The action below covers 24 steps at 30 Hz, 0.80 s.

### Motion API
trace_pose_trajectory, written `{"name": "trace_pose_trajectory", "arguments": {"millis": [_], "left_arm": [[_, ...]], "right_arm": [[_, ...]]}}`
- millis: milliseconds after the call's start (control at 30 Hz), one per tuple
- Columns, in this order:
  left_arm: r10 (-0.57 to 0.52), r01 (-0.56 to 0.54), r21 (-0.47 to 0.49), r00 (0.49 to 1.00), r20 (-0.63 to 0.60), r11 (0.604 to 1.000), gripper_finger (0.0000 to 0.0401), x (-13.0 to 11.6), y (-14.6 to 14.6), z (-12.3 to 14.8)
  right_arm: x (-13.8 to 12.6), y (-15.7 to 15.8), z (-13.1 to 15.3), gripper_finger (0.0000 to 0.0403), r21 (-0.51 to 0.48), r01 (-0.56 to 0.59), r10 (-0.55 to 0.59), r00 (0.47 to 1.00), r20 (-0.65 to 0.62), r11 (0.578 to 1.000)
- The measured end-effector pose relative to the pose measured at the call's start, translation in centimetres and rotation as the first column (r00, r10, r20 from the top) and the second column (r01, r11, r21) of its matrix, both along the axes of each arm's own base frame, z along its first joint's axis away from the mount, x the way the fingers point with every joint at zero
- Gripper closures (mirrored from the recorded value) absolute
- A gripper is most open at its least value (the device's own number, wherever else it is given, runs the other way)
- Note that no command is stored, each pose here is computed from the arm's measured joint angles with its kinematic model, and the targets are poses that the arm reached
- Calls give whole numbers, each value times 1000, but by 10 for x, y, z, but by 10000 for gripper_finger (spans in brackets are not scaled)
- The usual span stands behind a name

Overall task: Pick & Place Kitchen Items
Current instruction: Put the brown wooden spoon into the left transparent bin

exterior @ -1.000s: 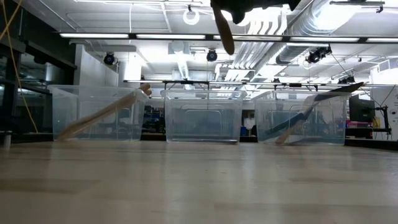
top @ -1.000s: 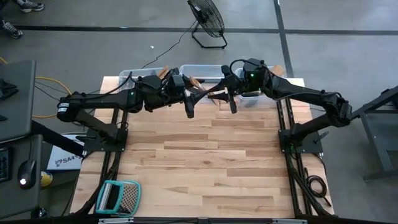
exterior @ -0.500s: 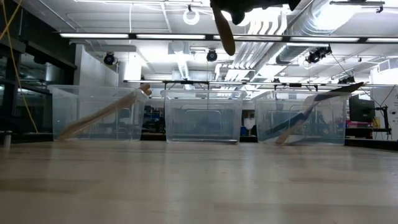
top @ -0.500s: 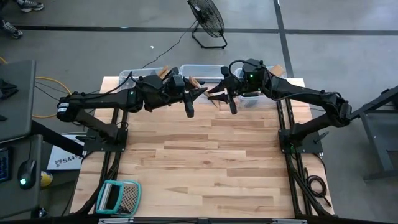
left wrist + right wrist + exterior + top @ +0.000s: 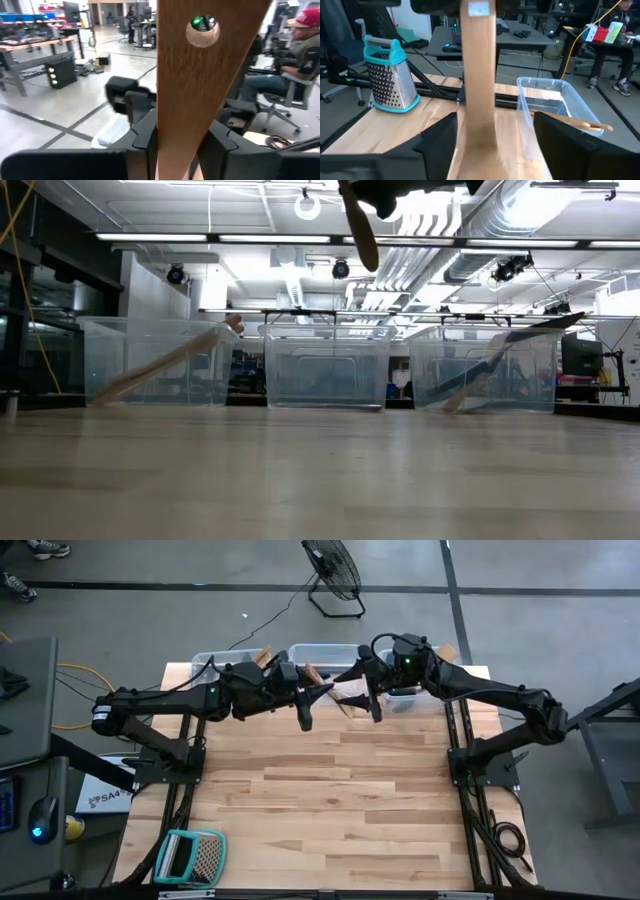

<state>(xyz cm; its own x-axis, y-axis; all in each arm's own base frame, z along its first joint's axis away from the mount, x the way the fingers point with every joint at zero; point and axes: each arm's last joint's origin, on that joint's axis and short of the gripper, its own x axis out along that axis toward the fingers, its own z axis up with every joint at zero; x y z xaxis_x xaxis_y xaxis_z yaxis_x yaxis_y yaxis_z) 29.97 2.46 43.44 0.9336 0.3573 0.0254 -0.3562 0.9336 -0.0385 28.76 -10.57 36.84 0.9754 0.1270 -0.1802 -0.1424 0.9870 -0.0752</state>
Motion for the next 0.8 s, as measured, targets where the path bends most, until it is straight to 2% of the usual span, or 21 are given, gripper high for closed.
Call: {"name": "trace_pose_trajectory", "arguments": {"millis": [200,400,533,800], "left_arm": [[88,-88,2,996,-25,996,309,-1,2,-2],[258,-258,10,965,-52,966,309,-3,7,-5],[377,-377,15,924,-57,926,309,-6,9,-5],[583,-583,32,809,-70,812,309,-11,14,-7]], "right_arm": [[-11,1,5,131,-7,52,-52,998,-23,999],[-26,-6,11,132,-16,146,-147,988,-42,989],[-34,-14,11,136,-21,217,-218,974,-60,976],[-42,-26,9,136,-24,300,-300,949,-93,954]]}}
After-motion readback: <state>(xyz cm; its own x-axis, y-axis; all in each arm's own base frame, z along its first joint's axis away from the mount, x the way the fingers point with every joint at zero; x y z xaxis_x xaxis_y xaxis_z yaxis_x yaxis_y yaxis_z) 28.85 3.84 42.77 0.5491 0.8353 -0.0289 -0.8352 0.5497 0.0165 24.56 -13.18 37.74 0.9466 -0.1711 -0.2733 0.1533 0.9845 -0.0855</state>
